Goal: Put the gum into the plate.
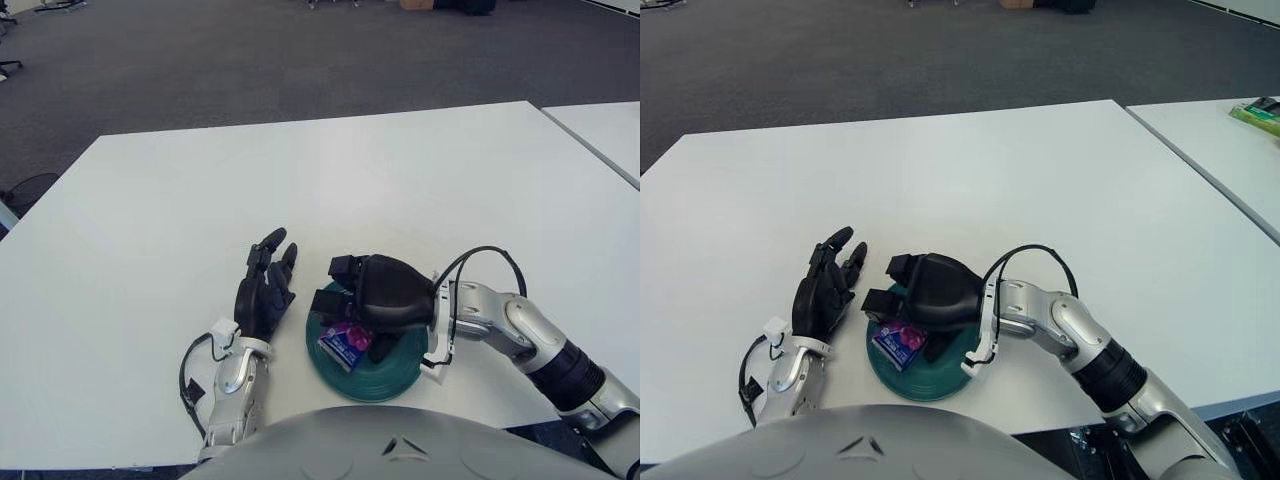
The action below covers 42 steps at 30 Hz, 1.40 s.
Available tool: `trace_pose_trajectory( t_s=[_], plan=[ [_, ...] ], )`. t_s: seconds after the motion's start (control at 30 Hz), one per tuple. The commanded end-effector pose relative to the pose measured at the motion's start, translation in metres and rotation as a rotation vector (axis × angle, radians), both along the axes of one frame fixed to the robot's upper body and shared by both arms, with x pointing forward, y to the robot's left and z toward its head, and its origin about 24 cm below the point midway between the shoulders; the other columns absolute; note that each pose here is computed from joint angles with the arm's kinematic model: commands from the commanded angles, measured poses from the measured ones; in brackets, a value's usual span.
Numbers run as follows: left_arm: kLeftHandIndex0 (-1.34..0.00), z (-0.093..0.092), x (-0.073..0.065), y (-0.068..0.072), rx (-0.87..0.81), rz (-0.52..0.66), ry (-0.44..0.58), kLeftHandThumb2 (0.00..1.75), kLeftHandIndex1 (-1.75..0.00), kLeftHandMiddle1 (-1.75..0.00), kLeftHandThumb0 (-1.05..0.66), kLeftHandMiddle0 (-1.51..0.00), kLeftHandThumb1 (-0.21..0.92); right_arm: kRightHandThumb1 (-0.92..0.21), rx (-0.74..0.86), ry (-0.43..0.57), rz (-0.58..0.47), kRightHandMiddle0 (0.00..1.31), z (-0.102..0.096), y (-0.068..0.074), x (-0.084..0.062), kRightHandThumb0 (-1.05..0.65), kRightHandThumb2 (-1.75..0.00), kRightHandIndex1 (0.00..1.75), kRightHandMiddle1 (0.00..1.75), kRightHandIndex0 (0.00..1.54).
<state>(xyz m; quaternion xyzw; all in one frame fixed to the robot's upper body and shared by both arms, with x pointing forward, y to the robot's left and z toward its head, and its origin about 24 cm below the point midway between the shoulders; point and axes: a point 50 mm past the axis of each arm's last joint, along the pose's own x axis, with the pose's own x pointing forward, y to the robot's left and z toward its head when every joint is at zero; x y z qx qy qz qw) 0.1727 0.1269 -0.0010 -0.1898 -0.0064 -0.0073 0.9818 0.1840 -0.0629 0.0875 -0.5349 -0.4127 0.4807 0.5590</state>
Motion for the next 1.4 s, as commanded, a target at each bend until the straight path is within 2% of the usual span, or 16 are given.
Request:
trace_pose_trajectory(
  t_s=[0.0,0.63,0.8,1.13,1.37],
  plan=[
    [0.0,0.0021,0.003,-0.0046,-0.051,0.025,-0.011,0.85,-0.87,-0.03,-0.87,-0.44,0.92,-0.66,0.002,0.002,0.002,0.36,0.005,0.0001,0.0034,-0.39,-0.88,1.75,1.75,1.02],
    [0.0,0.0008,0.0035,-0.0026,-0.062,0.017,-0.004,0.86,-0.85,-0.02,-0.88,-0.44,0.92,-0.72,-0.063,-0.056,0.017,0.32,0.0048,0.003,0.003,-0.38,-0.8,1.75,1.75,0.94],
    [0.0,0.0012,0.0028,-0.0007,-0.047,0.016,-0.007,0.87,-0.82,-0.01,-0.88,-0.42,0.92,-0.76,-0.087,-0.066,0.017,0.3,0.0059,0.0048,0.0033,-0.37,-0.74,1.75,1.75,0.87],
    [0.0,0.001,0.0005,0.0019,-0.024,0.009,-0.003,0.87,-0.78,0.0,-0.88,-0.38,0.92,-0.84,-0.063,-0.177,0.019,0.25,0.0065,0.005,0.006,-0.36,-0.63,1.75,1.75,0.65],
    [0.0,0.0006,-0.0008,0.0033,-0.04,0.013,0.005,0.87,-0.78,-0.01,-0.87,-0.39,0.92,-0.89,-0.032,-0.197,-0.016,0.22,0.0034,0.0017,0.0068,-0.36,-0.56,1.75,1.75,0.55]
  ],
)
